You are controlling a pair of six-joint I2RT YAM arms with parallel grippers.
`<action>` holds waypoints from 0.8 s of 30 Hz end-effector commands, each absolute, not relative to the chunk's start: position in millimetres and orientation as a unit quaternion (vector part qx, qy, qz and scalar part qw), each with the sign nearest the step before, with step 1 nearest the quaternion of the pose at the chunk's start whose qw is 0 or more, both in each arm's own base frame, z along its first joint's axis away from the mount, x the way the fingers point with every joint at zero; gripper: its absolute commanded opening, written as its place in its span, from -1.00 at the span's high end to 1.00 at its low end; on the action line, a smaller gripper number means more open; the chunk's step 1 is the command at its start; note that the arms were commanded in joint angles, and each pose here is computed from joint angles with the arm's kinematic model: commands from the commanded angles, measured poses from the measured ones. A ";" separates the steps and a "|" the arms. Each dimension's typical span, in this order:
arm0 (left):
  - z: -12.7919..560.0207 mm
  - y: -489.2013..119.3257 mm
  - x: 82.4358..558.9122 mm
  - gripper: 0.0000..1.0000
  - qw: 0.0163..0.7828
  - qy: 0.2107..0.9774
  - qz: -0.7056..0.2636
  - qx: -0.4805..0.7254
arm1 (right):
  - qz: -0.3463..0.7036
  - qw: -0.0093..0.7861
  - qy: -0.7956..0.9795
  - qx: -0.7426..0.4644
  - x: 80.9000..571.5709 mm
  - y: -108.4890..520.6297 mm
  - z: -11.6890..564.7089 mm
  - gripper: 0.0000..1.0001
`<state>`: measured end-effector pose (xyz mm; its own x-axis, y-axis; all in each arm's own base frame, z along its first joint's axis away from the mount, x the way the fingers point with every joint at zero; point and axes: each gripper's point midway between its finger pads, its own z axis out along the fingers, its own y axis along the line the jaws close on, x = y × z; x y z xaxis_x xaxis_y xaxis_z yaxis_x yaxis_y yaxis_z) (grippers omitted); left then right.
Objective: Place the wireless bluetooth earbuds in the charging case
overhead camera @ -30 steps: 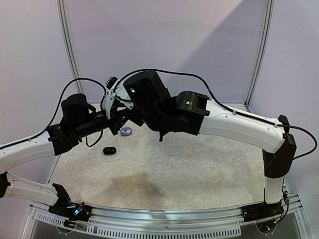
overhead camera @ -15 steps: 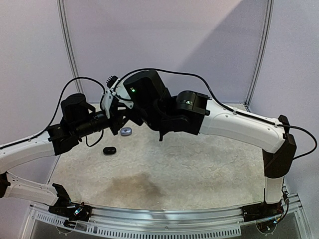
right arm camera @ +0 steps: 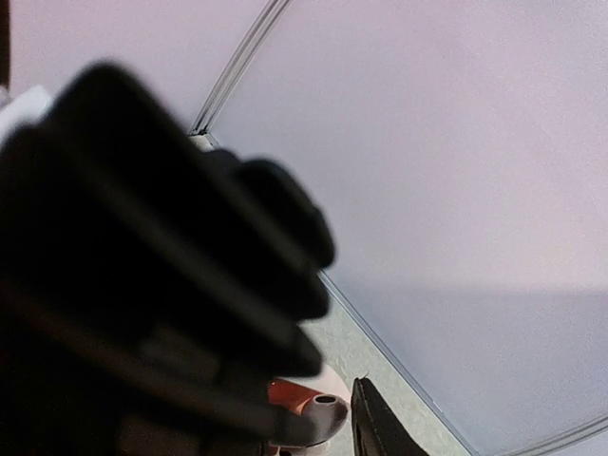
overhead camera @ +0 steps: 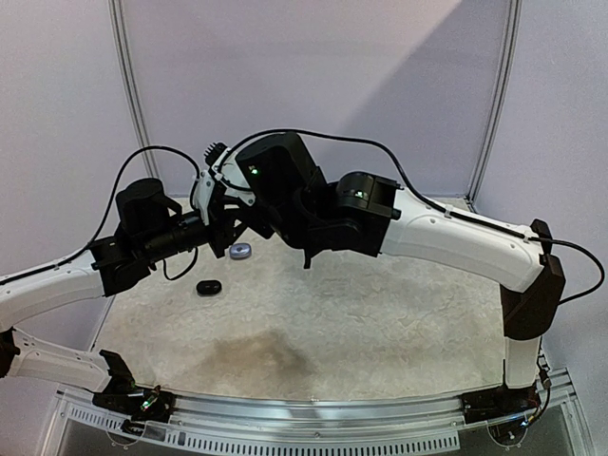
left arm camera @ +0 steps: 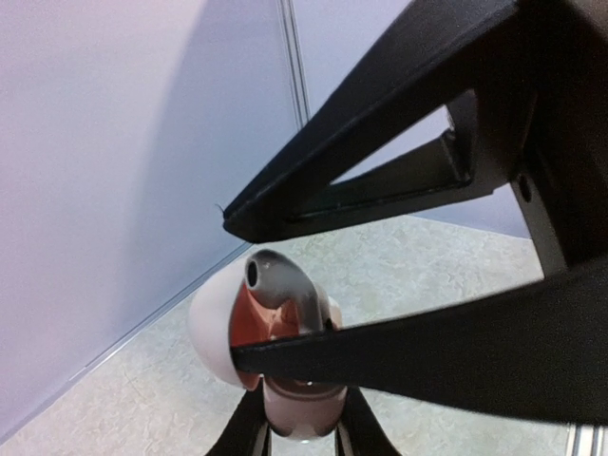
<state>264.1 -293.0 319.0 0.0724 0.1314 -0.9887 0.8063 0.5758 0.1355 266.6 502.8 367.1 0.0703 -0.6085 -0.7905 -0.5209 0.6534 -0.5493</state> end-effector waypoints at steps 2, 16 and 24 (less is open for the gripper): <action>358.0 -298.5 249.6 1.00 0.667 0.566 -0.313 0.371 | -0.038 0.563 0.689 -0.454 264.3 514.9 327.2 0.34; 358.5 -296.8 249.8 1.00 0.664 0.569 -0.325 0.361 | -0.007 0.569 0.696 -0.438 264.9 515.2 336.8 0.17; 357.3 -296.1 250.1 1.00 0.663 0.570 -0.324 0.360 | 0.035 0.571 0.703 -0.422 264.6 515.2 348.2 0.08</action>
<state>265.2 -291.4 316.9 0.0212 0.0848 -0.9962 0.8121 0.5796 0.0667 273.4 502.7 367.8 0.0285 -0.5492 -0.8352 -0.5466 0.6910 -0.4730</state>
